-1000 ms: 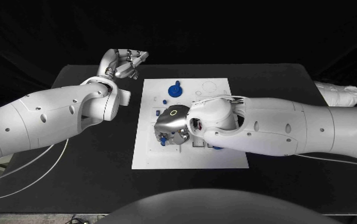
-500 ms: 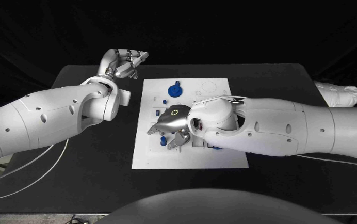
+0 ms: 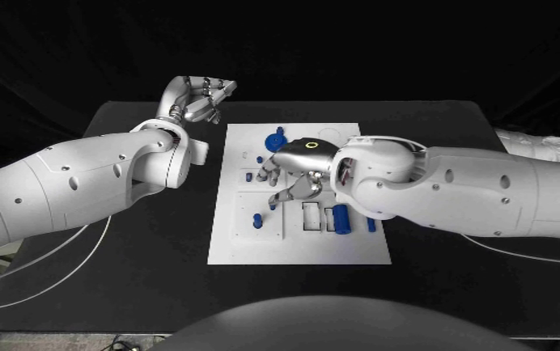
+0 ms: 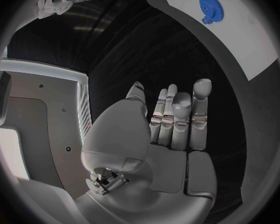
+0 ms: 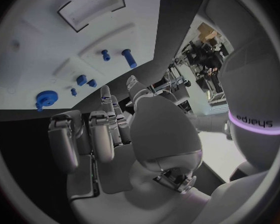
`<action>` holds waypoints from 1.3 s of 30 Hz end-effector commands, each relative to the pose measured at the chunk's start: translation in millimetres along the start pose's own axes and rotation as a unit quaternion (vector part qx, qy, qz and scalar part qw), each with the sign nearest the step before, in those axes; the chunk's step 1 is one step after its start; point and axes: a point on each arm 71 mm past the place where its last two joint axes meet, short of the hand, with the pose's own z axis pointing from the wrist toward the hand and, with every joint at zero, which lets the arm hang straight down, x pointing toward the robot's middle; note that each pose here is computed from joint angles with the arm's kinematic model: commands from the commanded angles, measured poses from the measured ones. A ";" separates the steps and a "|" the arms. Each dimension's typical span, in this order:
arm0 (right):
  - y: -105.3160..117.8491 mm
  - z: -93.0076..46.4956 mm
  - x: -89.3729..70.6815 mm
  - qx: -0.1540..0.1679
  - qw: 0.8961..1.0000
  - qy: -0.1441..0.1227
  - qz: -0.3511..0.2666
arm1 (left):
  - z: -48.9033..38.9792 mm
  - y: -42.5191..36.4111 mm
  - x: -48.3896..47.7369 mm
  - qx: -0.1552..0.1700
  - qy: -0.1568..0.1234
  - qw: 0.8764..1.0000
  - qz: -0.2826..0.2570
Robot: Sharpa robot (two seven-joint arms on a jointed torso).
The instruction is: Assemble the parts on the task board
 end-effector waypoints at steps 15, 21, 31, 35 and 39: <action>-67.5 -97.7 -23.4 0.232 0.898 -0.016 0.375 | 3.2 1.4 20.2 0.007 0.022 1.000 -0.008; -71.3 -123.3 -12.8 0.285 0.877 0.018 0.387 | 3.9 1.1 25.3 0.008 0.027 1.000 -0.010; -81.8 -152.6 -3.7 0.357 0.847 0.033 0.393 | 4.0 1.2 26.3 0.008 0.027 1.000 -0.010; -83.3 -158.1 -0.4 0.375 0.838 0.046 0.393 | 4.2 1.6 25.8 0.008 0.026 1.000 -0.009; -84.0 -159.4 4.2 0.390 0.831 0.065 0.392 | 4.6 1.6 26.4 0.008 0.027 1.000 -0.010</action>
